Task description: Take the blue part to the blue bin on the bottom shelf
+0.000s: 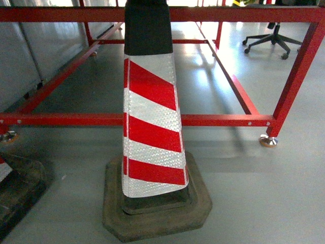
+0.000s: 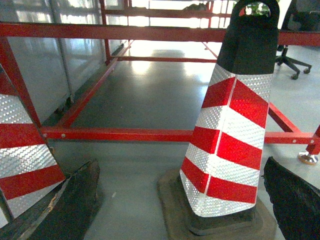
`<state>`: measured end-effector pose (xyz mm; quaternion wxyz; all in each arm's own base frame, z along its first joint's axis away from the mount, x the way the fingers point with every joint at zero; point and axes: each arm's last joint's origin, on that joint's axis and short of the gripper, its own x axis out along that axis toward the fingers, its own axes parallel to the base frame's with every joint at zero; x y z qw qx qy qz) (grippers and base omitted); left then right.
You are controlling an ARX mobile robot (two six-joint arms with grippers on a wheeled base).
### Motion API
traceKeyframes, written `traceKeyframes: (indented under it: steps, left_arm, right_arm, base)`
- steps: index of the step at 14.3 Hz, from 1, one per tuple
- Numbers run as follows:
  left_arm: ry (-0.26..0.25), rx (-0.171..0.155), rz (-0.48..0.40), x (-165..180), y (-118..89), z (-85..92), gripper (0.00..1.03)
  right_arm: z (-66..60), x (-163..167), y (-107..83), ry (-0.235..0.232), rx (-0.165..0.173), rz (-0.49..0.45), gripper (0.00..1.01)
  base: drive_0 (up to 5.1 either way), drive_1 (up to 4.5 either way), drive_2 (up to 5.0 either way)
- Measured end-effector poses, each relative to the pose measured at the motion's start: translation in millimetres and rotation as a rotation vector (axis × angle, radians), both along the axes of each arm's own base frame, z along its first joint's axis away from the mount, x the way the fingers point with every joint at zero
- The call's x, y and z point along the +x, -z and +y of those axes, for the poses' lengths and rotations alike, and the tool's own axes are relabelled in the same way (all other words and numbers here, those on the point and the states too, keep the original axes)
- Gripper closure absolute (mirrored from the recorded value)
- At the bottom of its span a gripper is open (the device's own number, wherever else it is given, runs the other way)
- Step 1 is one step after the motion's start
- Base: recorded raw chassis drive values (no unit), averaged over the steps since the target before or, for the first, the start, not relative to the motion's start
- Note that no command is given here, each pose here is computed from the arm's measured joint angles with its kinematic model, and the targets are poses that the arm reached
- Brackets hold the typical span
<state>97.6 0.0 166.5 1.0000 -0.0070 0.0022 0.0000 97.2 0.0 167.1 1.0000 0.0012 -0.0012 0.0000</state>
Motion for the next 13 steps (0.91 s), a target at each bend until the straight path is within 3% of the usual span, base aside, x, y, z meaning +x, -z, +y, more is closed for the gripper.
traceKeyframes:
  steps: [13]
  left_arm:
    - [0.000, 0.000, 0.000, 0.0, 0.1, 0.0, 0.05]
  right_arm:
    - [0.0, 0.0, 0.0, 0.000, 0.000, 0.000, 0.03]
  base:
    - [0.0, 0.00, 0.0]
